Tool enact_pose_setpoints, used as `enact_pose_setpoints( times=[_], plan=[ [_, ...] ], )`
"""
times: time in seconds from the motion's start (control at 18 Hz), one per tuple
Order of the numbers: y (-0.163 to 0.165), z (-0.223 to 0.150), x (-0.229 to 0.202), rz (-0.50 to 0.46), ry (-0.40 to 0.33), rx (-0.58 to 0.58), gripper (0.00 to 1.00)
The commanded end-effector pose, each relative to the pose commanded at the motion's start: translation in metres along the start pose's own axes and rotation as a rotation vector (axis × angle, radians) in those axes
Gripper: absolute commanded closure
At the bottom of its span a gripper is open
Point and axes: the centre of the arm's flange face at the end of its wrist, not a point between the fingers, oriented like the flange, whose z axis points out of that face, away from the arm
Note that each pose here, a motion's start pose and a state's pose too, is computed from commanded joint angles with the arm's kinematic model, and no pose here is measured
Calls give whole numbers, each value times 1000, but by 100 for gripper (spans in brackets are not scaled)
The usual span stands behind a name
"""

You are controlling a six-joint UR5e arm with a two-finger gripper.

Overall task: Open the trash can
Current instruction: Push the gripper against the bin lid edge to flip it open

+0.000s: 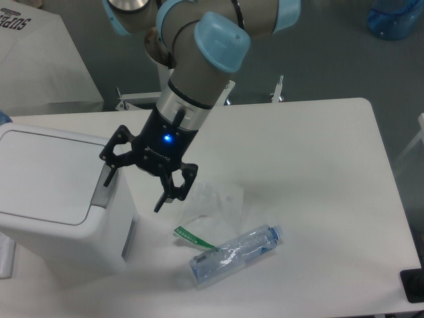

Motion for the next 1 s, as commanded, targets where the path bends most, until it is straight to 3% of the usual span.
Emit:
enact_pose_setpoints(
  times=[1.0],
  plan=[
    [-2,11,-6,6,-2,2,0]
  ],
)
